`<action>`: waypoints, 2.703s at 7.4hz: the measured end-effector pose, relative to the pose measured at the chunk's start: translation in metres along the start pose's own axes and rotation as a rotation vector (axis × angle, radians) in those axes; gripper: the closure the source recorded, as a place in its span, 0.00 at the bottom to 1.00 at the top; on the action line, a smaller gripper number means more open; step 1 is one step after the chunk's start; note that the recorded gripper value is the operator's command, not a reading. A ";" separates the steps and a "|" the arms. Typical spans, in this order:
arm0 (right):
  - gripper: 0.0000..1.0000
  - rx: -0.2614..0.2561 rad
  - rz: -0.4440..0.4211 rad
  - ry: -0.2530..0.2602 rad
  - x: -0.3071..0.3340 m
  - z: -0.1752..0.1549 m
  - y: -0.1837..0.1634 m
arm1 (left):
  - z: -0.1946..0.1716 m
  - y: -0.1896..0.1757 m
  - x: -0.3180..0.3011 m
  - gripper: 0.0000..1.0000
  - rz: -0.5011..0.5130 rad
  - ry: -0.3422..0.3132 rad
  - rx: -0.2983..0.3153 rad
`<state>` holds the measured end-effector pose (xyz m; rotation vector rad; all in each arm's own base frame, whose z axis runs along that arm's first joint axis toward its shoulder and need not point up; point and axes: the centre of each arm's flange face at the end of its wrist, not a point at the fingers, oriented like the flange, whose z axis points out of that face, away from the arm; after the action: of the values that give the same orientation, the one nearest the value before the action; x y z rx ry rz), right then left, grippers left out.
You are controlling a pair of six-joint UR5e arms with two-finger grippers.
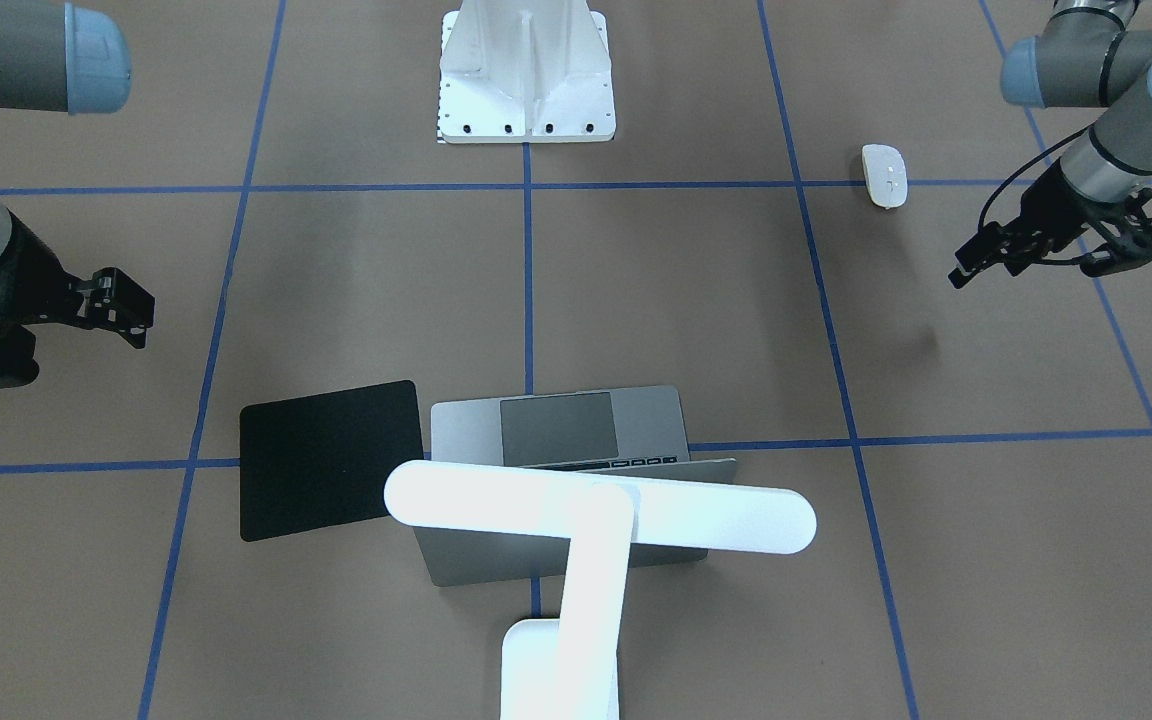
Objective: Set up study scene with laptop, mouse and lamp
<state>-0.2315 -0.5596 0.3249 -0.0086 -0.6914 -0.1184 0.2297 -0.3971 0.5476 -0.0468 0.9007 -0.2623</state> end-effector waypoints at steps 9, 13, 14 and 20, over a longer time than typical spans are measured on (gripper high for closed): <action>0.00 -0.015 -0.013 0.015 -0.005 0.012 0.006 | 0.037 0.138 0.007 0.00 0.202 -0.121 -0.104; 0.00 -0.015 -0.012 0.016 -0.005 0.011 0.007 | 0.051 0.164 0.003 0.00 0.223 -0.156 -0.109; 0.00 -0.015 -0.012 0.017 -0.004 0.011 0.007 | 0.055 0.171 0.004 0.00 0.232 -0.160 -0.115; 0.00 -0.016 -0.012 0.019 -0.003 0.012 0.007 | 0.048 0.189 0.001 0.55 0.271 -0.167 -0.126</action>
<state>-0.2410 -0.5517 0.3322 -0.0183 -0.6714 -0.1348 0.3068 -0.2175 0.5487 -0.0612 0.7464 0.0505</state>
